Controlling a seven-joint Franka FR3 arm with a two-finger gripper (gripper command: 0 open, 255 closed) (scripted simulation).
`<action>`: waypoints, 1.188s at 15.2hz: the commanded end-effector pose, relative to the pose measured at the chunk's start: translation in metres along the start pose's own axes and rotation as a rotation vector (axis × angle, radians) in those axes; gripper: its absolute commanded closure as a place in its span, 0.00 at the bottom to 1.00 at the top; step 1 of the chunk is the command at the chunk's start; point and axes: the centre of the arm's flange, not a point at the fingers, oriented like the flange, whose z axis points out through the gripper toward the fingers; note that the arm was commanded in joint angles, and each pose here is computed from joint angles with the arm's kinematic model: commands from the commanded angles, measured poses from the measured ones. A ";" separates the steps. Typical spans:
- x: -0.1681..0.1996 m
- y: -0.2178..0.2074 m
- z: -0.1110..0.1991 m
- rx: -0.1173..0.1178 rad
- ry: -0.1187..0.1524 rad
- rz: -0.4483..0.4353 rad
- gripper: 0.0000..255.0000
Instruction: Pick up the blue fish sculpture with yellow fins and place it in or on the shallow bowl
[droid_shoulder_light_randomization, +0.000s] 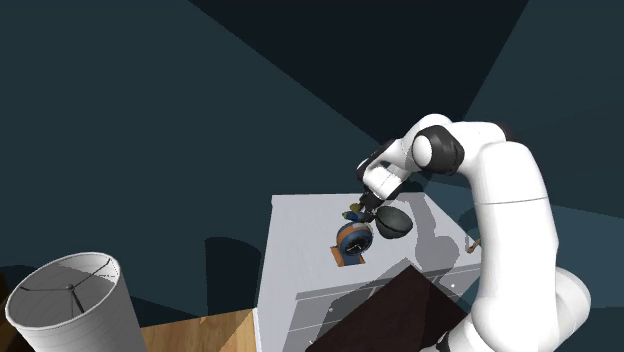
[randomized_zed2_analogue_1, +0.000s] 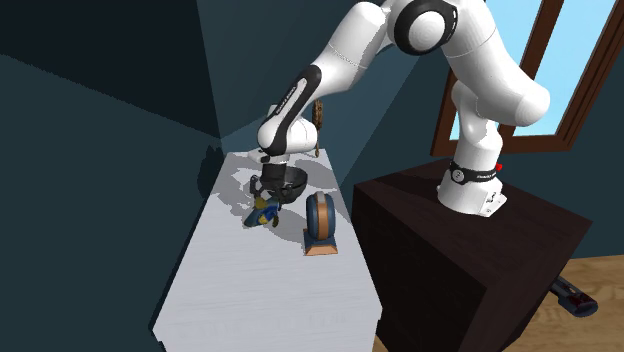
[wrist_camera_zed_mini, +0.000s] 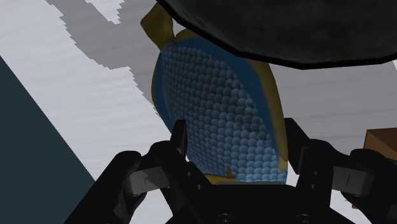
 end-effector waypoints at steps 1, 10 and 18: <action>0.000 -0.001 0.001 0.002 0.000 0.000 1.00; 0.005 0.004 -0.025 0.002 0.000 0.000 1.00; 0.013 0.011 -0.066 0.002 0.000 0.000 1.00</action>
